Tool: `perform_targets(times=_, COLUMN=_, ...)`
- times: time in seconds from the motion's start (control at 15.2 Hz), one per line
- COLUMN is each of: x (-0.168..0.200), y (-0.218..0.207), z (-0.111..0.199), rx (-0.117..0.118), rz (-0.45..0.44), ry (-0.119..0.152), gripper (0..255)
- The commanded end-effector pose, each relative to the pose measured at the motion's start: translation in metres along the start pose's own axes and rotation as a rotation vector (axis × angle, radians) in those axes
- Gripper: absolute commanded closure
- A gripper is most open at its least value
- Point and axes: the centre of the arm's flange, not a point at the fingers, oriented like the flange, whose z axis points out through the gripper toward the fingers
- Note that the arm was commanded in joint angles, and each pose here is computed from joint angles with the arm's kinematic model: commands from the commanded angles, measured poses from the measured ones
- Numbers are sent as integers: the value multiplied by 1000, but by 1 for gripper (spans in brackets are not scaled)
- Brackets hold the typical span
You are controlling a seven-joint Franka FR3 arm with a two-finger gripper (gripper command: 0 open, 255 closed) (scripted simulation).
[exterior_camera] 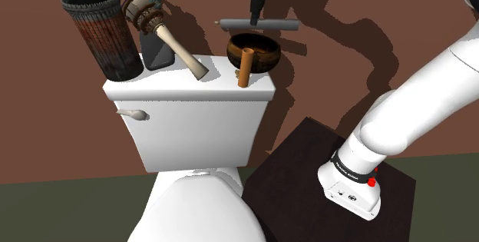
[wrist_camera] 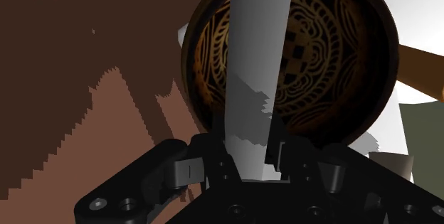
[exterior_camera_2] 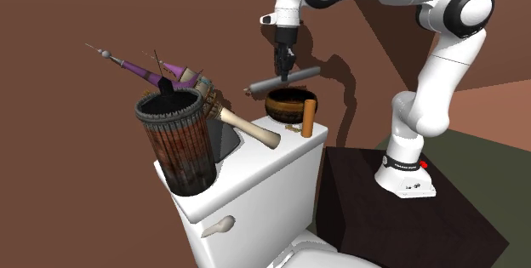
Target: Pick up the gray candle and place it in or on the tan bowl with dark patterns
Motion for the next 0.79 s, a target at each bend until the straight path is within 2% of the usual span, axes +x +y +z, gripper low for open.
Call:
perform_targets(times=0.0, x=0, y=0, z=10, rx=0, rz=0, ry=1, gripper=255)
perform_targets(times=0.4, x=-1, y=0, z=41, rx=0, rz=0, ry=1, gripper=255)
perform_targets(times=0.73, x=-2, y=0, z=44, rx=0, rz=0, ry=1, gripper=255)
